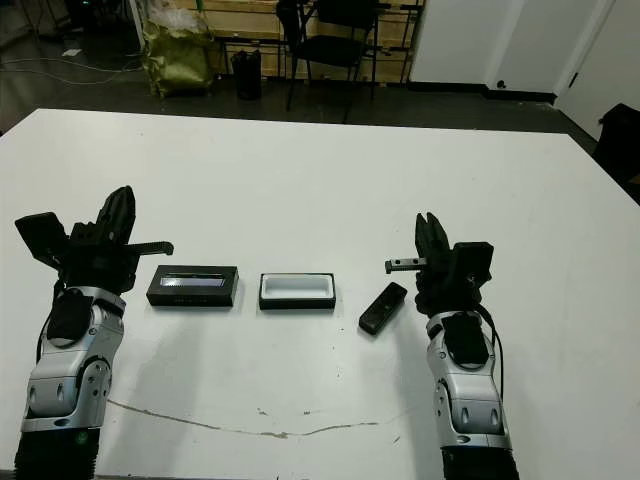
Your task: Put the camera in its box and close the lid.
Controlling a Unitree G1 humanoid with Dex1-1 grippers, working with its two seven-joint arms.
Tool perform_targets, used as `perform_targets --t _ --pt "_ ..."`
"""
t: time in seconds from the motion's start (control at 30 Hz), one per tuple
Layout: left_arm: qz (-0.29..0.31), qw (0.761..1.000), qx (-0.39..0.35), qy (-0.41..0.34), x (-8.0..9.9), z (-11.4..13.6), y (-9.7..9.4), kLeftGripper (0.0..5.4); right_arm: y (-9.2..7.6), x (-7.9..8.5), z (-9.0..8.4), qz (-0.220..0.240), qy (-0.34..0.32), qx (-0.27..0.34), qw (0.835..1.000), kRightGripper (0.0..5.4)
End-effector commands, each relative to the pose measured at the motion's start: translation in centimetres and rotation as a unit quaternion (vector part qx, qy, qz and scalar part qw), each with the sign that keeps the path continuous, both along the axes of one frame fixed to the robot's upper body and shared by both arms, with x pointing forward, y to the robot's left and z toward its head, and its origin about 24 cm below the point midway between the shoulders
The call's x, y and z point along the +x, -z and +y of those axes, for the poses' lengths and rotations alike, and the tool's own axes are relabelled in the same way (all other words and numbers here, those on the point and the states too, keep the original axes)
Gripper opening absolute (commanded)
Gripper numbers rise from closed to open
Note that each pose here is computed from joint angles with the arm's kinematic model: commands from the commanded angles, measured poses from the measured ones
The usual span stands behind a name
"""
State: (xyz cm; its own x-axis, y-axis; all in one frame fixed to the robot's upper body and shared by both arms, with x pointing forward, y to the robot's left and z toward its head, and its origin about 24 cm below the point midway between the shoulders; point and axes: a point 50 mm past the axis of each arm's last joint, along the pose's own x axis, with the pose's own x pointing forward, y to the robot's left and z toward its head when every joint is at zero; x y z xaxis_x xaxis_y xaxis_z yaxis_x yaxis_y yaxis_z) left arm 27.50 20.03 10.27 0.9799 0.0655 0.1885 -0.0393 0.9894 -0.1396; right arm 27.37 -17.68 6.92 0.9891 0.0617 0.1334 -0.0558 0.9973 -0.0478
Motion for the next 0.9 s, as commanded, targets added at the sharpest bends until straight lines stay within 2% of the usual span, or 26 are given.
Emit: perform_targets --t 0.03,0.27,0.4,0.73,0.9 --pt "0.017 1.0 -0.001 -0.004 -0.1 -0.1 0.3 0.01 0.2 0.0 -0.3 0.01 0.005 -0.006 1.0 0.0" --pt "0.014 1.0 0.001 -0.001 0.0 0.0 0.6 0.01 0.1 -0.1 -0.3 0.019 0.014 -0.027 0.999 0.0" --pt "0.013 1.0 0.001 -0.003 -0.1 0.0 0.4 0.01 -0.3 0.0 -0.4 0.016 0.01 -0.015 1.0 0.0" --pt "0.01 1.0 -0.002 0.008 0.1 -0.2 0.5 0.01 -0.9 0.6 -2.0 -0.009 -0.006 -0.013 1.0 0.0" --pt "0.01 1.0 -0.006 0.006 0.2 -0.3 0.4 0.01 -1.6 1.3 -3.3 -0.007 -0.044 -0.046 0.998 0.0"
